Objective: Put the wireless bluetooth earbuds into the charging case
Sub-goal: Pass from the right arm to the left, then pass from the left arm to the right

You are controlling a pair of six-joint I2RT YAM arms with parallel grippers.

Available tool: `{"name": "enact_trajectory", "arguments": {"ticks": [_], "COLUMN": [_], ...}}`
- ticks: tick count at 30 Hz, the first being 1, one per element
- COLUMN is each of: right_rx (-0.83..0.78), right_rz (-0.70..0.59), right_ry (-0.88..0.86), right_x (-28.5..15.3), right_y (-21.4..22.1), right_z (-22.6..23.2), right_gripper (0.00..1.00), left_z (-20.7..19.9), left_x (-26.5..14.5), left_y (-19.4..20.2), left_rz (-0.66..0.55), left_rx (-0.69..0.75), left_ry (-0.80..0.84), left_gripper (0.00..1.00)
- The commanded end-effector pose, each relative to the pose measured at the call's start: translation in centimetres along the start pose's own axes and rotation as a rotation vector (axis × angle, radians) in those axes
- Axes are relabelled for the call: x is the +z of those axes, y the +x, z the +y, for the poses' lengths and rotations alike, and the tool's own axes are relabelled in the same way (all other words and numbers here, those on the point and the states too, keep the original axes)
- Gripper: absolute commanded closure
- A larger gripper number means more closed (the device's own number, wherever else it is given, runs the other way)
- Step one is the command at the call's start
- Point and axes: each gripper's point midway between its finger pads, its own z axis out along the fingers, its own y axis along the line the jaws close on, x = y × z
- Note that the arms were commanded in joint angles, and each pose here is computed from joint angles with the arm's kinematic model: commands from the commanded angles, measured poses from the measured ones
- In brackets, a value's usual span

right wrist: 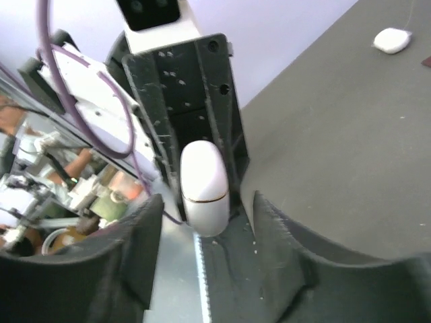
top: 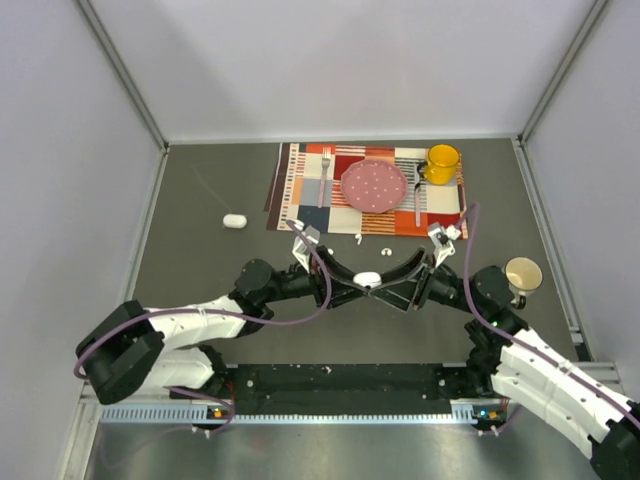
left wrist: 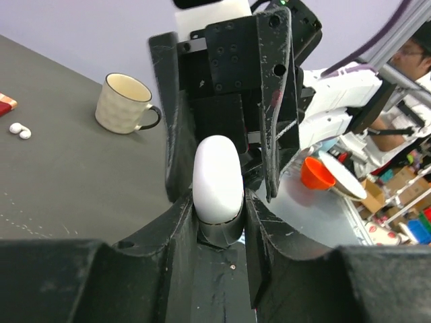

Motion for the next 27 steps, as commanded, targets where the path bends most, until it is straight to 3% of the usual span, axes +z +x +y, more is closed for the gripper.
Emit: {"name": "enact_trajectory", "arguments": {"ticks": [1,2,4,14,19,24,27], "right_rx": [0.056,0.079,0.106,0.274,0.393,0.483,0.493], "right_rz": [0.012,0.013,-0.011,-0.066,-0.064,-0.117,-0.163], "right_ry": [0.058,0.081,0.095,0.164,0.202,0.329,0.452], "right_x": [0.2,0.2,0.4,0.6,1.3,2.5,2.9], "right_y": [0.2,0.2,-0.6,-4.0,-4.6,-4.8,-5.2], "right_z": [-0.8,-1.0,-0.7,1.2,1.2,-2.6,-6.0], "right_gripper": [0.29,0.15,0.05,0.01,0.01,0.01,0.01], "left_z": [-0.8,-1.2,-0.2,1.0,1.2,2.6,2.9], "left_x": [1.2,1.1,0.7,-2.8,-2.8,-2.7,-2.0], "left_y": [-0.6,-1.1,-0.2,-1.1,-3.7,-7.1,-9.2], "left_rz": [0.028,0.021,0.071,0.092,0.05,0.018,0.023], "left_rx": [0.184,0.226,0.303,0.516,0.632,0.746,0.764], "left_ry": [-0.02,-0.029,-0.092,-0.246,-0.3,-0.412,-0.396], "left_gripper": [1.0,1.0,1.0,1.0,1.0,1.0,1.0]}}
